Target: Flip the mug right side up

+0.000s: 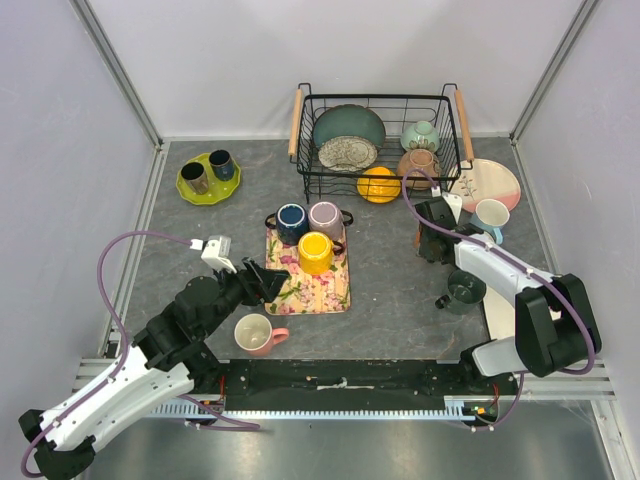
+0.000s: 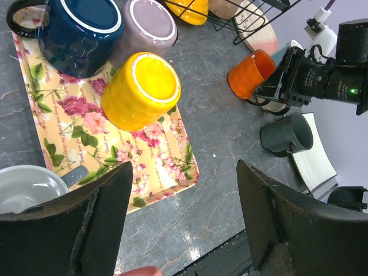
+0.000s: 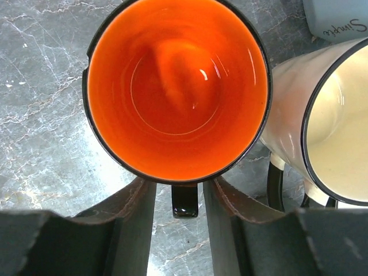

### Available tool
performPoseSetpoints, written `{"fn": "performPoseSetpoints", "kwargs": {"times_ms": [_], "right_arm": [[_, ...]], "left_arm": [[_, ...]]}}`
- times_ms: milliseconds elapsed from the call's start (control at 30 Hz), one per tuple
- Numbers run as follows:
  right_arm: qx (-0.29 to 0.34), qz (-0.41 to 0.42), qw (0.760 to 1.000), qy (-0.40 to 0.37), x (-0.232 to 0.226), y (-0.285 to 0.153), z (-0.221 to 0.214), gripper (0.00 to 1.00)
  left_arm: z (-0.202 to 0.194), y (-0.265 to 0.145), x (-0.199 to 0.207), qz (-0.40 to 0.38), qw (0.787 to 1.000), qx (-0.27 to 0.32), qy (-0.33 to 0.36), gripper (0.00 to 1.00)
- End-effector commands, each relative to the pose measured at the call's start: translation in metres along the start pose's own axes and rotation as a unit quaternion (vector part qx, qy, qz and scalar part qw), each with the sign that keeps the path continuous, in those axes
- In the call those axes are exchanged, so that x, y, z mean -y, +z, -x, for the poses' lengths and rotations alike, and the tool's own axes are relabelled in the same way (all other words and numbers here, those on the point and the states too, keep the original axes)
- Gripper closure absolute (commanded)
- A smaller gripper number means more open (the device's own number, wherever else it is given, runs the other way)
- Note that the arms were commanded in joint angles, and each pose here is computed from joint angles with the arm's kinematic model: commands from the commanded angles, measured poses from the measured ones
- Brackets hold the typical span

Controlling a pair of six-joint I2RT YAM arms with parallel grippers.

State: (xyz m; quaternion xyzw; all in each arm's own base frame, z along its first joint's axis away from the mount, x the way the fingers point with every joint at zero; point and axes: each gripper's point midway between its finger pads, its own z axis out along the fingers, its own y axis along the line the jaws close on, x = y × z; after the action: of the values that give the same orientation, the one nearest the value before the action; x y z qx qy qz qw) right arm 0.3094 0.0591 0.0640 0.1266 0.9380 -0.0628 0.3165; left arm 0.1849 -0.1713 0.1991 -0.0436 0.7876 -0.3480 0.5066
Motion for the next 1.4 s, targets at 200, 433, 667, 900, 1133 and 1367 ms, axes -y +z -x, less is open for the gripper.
{"fn": "performPoseSetpoints", "kwargs": {"times_ms": [200,433,667,900,1133,1367], "right_arm": [[0.021,0.022,1.0,0.004,-0.007,0.003,0.019,0.88],[0.043,0.076,0.996,0.002,-0.02,-0.025,0.03,1.0],[0.079,0.206,0.975,-0.028,-0.064,-0.101,0.037,1.0],[0.124,0.509,0.848,0.079,-0.131,-0.214,0.059,1.0],[0.139,0.691,0.693,0.155,-0.147,-0.293,0.073,1.0],[0.136,0.789,0.577,0.164,-0.145,-0.338,0.064,1.0]], "left_arm": [[0.006,0.0,0.008,-0.015,1.0,0.011,-0.013,0.22],[0.008,0.001,0.003,-0.004,1.0,0.018,-0.013,0.22],[0.014,0.007,-0.002,0.017,0.999,0.037,-0.027,0.22],[0.011,0.013,0.048,-0.109,0.993,0.024,-0.04,0.19],[0.016,-0.001,0.109,-0.278,0.958,0.022,-0.071,0.18],[0.023,0.007,0.131,-0.315,0.946,0.024,-0.073,0.18]]}}
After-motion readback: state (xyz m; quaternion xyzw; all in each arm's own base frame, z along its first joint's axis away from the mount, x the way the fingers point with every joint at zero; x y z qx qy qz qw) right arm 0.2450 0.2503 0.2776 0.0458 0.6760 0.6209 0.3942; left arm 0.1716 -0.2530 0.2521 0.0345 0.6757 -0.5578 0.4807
